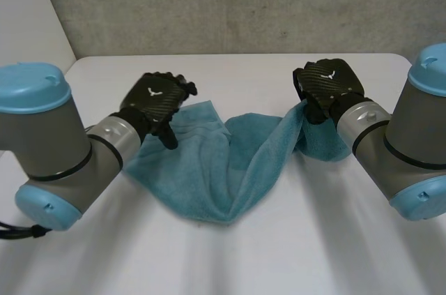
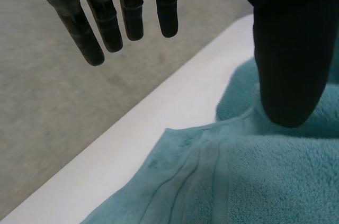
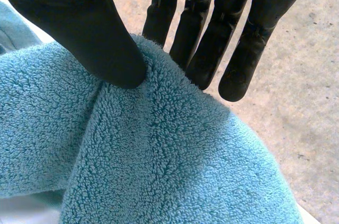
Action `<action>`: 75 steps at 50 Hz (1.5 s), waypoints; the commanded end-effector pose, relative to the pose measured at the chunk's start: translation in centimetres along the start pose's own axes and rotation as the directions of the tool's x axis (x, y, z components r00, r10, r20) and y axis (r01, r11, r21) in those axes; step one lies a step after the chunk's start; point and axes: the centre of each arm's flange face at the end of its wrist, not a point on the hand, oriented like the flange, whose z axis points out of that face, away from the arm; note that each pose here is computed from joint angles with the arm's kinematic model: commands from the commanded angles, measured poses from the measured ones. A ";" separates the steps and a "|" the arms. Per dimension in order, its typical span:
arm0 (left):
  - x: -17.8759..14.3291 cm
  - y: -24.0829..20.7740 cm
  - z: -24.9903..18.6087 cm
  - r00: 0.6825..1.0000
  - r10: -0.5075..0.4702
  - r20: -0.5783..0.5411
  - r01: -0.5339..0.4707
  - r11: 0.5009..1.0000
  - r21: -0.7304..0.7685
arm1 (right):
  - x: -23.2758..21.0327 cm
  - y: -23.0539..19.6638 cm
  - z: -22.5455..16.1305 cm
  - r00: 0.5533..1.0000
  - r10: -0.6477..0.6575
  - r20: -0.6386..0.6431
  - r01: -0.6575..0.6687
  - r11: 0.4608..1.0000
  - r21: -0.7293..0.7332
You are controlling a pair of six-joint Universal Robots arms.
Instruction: Fold the laundry
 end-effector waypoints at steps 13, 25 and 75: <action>3.8 3.9 3.7 0.925 0.068 -0.375 -0.068 0.998 0.012 | -0.1 0.7 0.1 1.000 -0.011 0.006 0.011 1.000 -0.019; 4.0 5.6 5.0 0.926 0.061 -0.371 -0.069 0.998 -0.009 | -0.2 0.7 0.5 0.997 -0.080 0.008 0.080 0.997 -0.018; 5.9 6.6 -7.5 0.991 0.128 0.036 -0.119 0.974 -0.191 | -1.0 4.0 -0.4 0.950 -0.298 -0.100 0.306 0.949 0.078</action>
